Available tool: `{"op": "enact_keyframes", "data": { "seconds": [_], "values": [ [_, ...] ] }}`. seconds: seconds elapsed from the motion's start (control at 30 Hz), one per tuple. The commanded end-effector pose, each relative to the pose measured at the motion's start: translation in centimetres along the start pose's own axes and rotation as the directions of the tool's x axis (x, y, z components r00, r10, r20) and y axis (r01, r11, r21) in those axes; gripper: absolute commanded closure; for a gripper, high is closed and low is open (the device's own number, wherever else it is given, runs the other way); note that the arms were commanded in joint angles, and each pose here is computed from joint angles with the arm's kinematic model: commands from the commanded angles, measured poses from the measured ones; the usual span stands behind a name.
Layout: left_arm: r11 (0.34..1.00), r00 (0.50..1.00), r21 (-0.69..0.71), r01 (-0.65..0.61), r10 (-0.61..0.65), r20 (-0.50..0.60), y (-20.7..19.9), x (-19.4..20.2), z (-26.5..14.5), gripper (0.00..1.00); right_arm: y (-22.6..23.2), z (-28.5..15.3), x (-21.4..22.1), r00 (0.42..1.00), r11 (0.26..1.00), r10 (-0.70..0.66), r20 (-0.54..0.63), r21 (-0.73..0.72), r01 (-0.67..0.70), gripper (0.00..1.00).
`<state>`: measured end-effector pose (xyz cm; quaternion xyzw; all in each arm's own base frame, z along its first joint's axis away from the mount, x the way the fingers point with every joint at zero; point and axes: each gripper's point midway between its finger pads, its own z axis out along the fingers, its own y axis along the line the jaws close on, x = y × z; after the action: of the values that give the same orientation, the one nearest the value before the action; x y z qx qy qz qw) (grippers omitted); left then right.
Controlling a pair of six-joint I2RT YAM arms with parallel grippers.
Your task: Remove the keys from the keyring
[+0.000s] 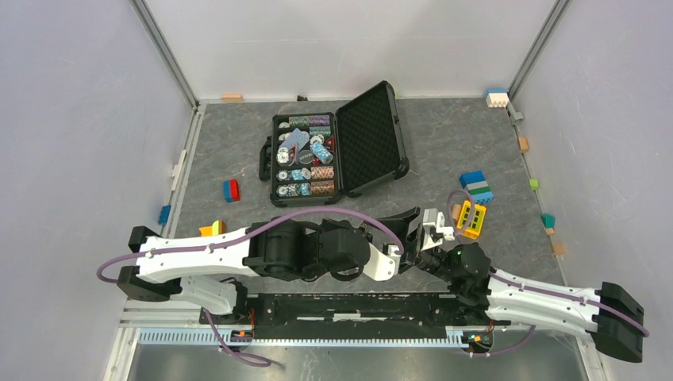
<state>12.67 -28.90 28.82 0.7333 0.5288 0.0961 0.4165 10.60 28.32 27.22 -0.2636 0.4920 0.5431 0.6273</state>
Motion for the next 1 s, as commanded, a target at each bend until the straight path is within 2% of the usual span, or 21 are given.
{"op": "enact_keyframes", "data": {
  "seconds": [0.0, 0.3, 0.6, 0.87, 0.97],
  "values": [
    [0.996, 0.996, -0.045, 0.079, -0.077, 0.046, 1.5, -1.0, -1.0, 0.98, 1.4, 0.5, -2.0, 0.995, 0.997, 0.046, 0.084, -0.064, -0.041, 0.02],
    [0.996, 0.995, -0.033, 0.081, -0.079, 0.053, 1.3, -1.2, -0.9, 0.98, 2.0, 1.3, -1.5, 0.995, 0.993, 0.069, 0.072, -0.103, -0.061, 0.02],
    [0.996, 0.995, -0.031, 0.083, -0.081, 0.054, 1.2, -1.2, -0.9, 0.98, 1.2, 1.8, -0.1, 0.999, 0.997, 0.048, 0.022, -0.062, -0.047, 0.02],
    [0.995, 0.994, -0.031, 0.092, -0.09, 0.06, 1.3, -1.1, -1.1, 0.98, -0.4, 1.8, 1.5, 0.999, 1.0, 0.016, -0.041, 0.019, -0.015, 0.13],
    [0.995, 0.994, -0.029, 0.092, -0.09, 0.061, 1.2, -1.0, -1.2, 0.98, -0.6, 1.7, 1.7, 0.999, 1.0, 0.011, -0.041, 0.027, -0.01, 0.21]
  ]
}}
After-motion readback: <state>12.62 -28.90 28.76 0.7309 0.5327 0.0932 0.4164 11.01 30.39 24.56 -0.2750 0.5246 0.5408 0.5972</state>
